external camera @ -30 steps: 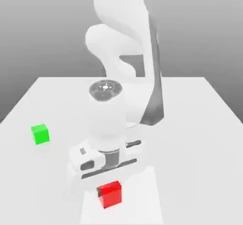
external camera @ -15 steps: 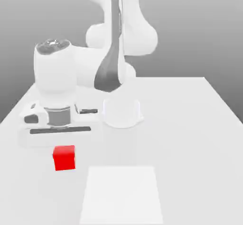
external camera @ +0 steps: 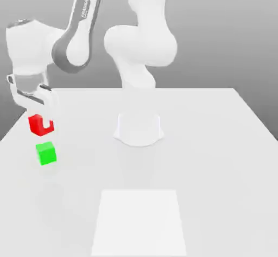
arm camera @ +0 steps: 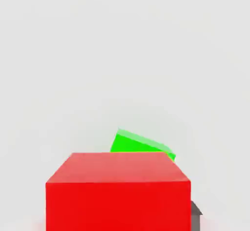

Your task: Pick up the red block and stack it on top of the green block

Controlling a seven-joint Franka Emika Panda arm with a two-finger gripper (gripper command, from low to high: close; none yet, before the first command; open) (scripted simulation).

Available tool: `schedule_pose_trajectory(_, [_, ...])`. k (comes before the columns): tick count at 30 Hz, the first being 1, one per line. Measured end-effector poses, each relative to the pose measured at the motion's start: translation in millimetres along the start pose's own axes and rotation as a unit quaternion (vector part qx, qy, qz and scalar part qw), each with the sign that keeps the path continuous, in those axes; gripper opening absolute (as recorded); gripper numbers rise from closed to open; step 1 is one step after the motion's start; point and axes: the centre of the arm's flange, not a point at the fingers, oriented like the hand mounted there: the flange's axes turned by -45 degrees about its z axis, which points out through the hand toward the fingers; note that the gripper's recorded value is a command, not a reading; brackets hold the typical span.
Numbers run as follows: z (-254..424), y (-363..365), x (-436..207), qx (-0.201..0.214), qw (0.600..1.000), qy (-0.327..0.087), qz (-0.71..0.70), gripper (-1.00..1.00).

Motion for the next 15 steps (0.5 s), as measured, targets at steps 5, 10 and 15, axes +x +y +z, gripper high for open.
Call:
schedule_pose_trajectory(5, [18,-5,0,0.019,1.000,-0.007,-0.002,-1.00])
schedule_pose_trajectory(10, [34,-7,-1,0.028,1.000,-0.013,-0.002,-1.00])
schedule_pose_trajectory(15, [47,-8,-3,0.028,0.999,-0.018,-0.002,-1.00])
